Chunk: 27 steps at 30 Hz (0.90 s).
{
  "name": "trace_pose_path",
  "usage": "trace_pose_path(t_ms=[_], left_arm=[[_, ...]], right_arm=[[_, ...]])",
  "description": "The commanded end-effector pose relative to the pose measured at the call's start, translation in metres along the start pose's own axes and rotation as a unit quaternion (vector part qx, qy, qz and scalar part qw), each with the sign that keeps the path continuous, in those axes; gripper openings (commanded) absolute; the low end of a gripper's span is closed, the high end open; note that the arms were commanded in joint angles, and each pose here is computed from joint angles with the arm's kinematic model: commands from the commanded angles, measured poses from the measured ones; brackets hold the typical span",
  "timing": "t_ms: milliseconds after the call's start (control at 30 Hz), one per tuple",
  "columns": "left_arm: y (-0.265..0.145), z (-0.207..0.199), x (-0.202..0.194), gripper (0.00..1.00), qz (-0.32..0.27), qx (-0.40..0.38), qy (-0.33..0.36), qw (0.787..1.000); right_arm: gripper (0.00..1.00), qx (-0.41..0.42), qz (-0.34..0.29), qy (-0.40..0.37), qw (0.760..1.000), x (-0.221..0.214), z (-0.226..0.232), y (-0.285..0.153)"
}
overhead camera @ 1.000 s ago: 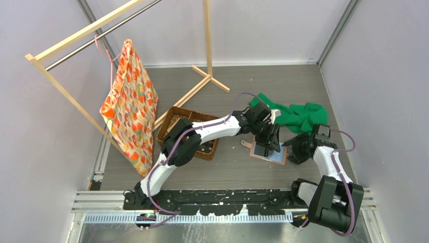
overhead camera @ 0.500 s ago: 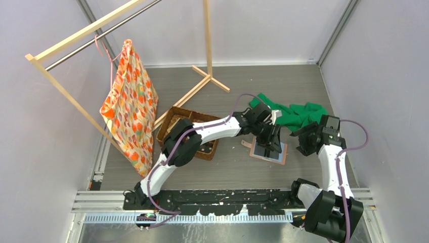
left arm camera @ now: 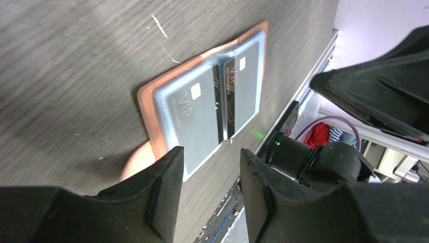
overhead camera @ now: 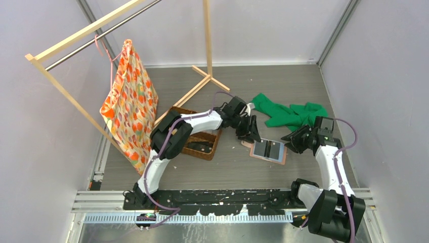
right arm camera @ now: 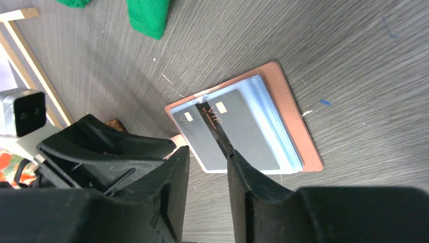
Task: Take the credit cards out of the card holder
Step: Remove the credit card from the card holder.
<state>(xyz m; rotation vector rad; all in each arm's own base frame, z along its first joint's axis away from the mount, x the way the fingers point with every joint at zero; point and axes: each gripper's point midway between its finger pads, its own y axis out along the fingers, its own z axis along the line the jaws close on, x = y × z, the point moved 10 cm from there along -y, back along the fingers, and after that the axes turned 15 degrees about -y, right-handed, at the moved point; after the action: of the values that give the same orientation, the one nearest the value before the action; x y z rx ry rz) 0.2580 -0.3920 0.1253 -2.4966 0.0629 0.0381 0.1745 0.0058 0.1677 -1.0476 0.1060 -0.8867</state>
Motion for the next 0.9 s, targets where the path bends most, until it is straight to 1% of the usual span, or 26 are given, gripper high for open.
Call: trace_pose_path(t_ms=[0,67,267,867], left_arm=[[-0.011,-0.036,-0.011,0.46,0.011,-0.069,0.033,0.997],[-0.009,-0.038,-0.011,0.46,0.012,-0.073,0.034,0.997],[0.0,-0.045,-0.013,0.47,0.019,-0.078,0.041,0.996],[0.023,-0.037,-0.014,0.48,0.027,-0.073,0.034,0.996]], right_arm=[[0.35,-0.005,0.002,-0.005,1.0,0.001,-0.005,0.012],[0.33,-0.012,0.008,-0.005,1.0,0.001,-0.007,0.017],[0.33,-0.024,0.024,-0.006,0.999,-0.002,-0.013,0.028],[0.34,-0.028,0.047,-0.001,0.998,-0.013,-0.022,0.046]])
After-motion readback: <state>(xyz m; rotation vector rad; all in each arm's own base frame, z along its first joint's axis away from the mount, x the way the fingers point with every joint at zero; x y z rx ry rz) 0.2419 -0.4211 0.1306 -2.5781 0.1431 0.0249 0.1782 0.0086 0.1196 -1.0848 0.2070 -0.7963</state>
